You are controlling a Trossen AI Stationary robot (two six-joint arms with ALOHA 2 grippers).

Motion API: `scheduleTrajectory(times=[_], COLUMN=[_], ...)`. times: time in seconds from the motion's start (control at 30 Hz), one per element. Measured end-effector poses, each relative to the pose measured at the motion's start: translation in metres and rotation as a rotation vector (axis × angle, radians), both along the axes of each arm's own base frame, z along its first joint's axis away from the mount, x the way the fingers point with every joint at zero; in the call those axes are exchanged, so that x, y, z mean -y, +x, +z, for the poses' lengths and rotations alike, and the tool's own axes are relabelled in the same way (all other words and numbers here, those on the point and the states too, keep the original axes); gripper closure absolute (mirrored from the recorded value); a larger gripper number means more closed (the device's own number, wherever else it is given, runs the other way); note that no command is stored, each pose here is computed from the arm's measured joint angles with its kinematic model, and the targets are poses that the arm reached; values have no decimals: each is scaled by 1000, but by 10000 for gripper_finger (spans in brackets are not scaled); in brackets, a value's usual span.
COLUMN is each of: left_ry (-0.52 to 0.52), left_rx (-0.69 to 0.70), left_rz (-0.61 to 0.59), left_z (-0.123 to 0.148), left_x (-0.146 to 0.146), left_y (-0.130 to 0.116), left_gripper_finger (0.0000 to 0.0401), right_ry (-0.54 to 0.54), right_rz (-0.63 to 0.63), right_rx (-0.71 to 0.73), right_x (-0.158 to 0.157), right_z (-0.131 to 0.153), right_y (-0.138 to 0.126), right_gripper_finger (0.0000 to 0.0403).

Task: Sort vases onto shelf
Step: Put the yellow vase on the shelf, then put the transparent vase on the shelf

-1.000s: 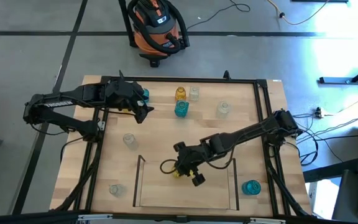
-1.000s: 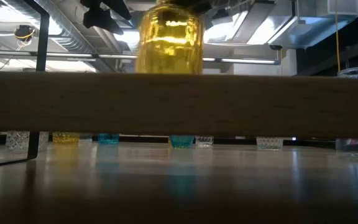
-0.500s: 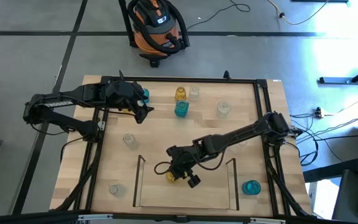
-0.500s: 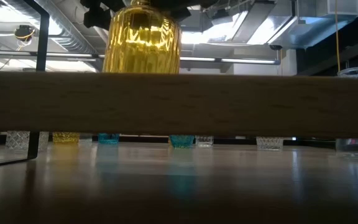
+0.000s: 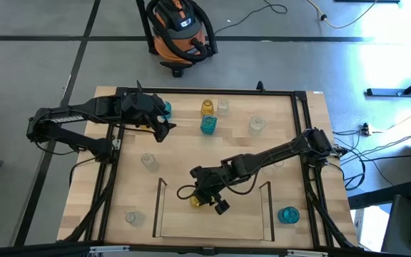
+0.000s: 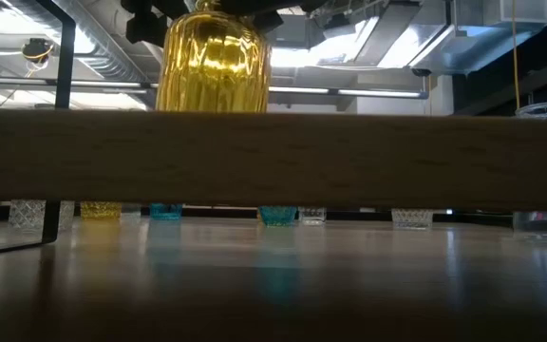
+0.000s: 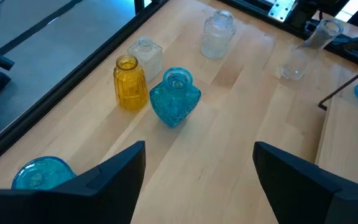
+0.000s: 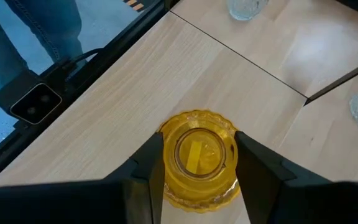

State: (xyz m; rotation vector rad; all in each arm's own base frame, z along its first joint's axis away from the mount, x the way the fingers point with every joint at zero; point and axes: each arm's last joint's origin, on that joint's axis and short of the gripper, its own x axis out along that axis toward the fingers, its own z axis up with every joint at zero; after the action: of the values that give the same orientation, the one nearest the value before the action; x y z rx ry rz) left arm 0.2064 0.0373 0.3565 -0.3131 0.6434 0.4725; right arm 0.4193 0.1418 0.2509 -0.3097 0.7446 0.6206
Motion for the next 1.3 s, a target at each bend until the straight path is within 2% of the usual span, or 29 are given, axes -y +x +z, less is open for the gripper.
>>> scheduleTrajectory(times=[0.23, 0.5, 0.67, 0.8, 1.07, 1.23, 1.3], left_ry=[-2, -5, -5, -4, -49, -48, -51], left_rx=[-1, 0, 9, 14, 28, 29, 31], left_rz=[-1, 2, 3, 3, -23, -14, -12], left_z=[0, 0, 1, 2, 2, 2, 2], left_x=[0, 0, 0, 0, 2, 2, 2], left_y=[0, 0, -2, -2, -2, -2, -2], left_gripper_finger=[112, 112, 112, 112, 112, 112, 112], right_ry=[3, -14, -92, -168, -160, -187, -220], right_rz=[-1, -27, -69, -130, -294, -524, -629], right_rx=[8, 12, 28, -40, -268, -506, -552], right_x=[0, 1, 6, 19, 41, 56, 62], right_z=[1, 1, 29, 54, 89, 94, 97], right_y=[1, 0, -1, -6, -28, -52, -64], right_gripper_finger=[247, 205, 197, 203, 216, 221, 221])
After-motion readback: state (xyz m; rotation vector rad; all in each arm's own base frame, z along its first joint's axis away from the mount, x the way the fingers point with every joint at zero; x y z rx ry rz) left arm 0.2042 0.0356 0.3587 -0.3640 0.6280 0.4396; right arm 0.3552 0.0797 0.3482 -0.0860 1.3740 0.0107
